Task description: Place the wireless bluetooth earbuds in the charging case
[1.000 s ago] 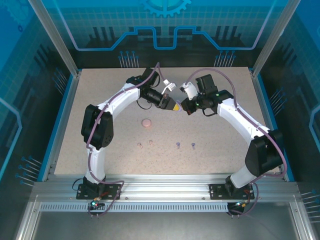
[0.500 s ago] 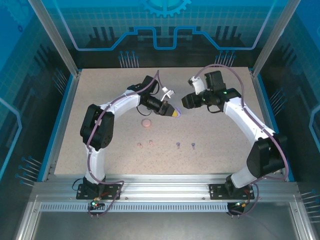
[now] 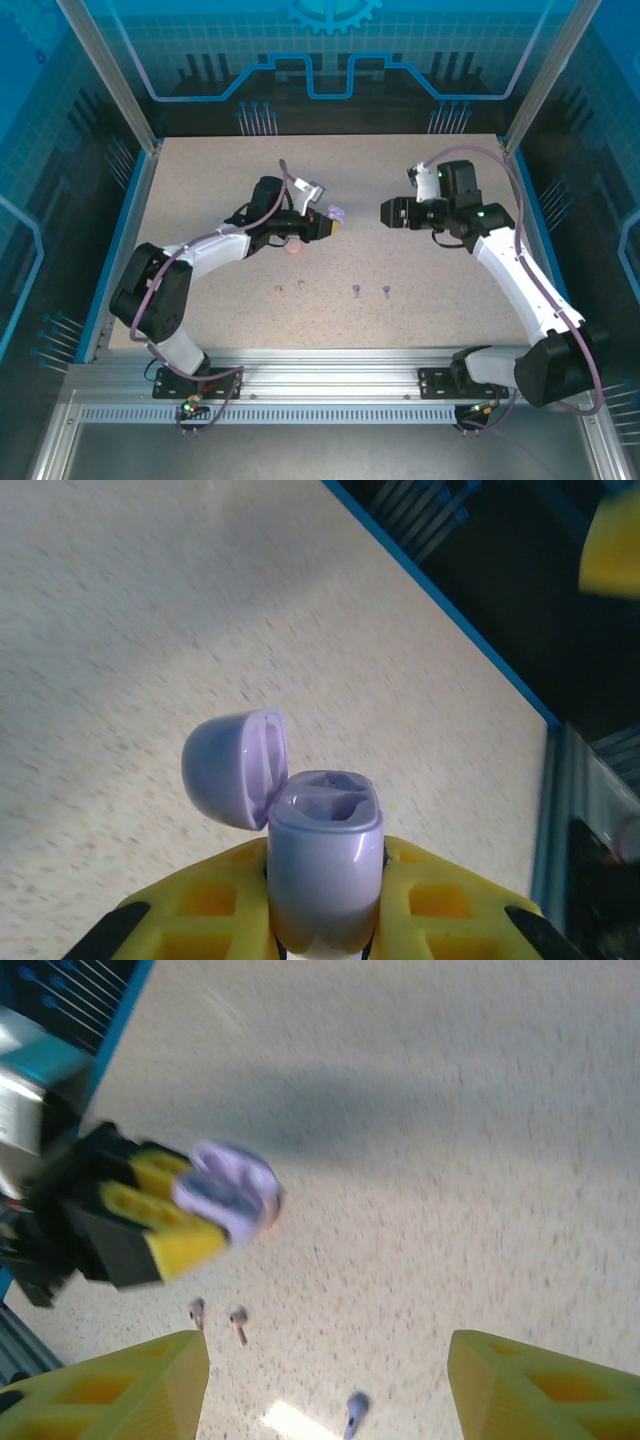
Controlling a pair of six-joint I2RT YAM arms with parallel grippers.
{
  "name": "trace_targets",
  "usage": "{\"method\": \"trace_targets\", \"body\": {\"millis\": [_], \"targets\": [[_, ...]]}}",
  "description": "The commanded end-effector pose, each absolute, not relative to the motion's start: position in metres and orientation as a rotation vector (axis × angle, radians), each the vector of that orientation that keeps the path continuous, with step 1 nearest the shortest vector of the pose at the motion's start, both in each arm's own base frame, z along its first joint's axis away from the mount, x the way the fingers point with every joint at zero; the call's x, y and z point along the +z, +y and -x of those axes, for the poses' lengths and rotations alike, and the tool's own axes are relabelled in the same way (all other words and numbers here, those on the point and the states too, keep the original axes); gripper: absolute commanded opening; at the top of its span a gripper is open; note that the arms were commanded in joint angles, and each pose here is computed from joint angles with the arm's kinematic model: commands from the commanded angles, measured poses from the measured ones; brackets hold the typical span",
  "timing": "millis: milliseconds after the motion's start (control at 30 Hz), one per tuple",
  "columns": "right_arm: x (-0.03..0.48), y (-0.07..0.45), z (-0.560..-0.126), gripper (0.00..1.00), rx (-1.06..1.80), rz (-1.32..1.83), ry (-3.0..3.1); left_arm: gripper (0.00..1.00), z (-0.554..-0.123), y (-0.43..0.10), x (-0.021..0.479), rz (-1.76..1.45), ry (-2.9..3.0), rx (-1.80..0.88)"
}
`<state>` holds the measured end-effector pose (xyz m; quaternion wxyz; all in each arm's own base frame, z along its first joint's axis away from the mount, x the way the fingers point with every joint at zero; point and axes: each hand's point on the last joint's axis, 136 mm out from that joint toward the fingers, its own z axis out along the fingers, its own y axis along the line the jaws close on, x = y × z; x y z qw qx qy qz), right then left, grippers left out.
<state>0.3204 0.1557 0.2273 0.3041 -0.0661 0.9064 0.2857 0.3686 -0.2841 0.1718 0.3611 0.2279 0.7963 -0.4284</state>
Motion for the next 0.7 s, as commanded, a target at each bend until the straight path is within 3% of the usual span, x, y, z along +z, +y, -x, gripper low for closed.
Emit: {"method": "trace_targets", "body": {"millis": [0,267,667], "targets": [[0.193,0.152,-0.296,0.66,0.739,0.035,2.535,0.0,-0.398,-0.267,0.223,-0.456,1.818,-0.963],[0.138,0.164,-0.27,0.66,0.664,-0.045,2.702,0.0,-0.395,-0.243,0.261,-0.371,1.602,-0.828],[0.121,0.191,-0.262,0.65,0.543,-0.066,2.783,0.0,-0.386,-0.232,0.276,-0.3,1.462,-0.759]]}}
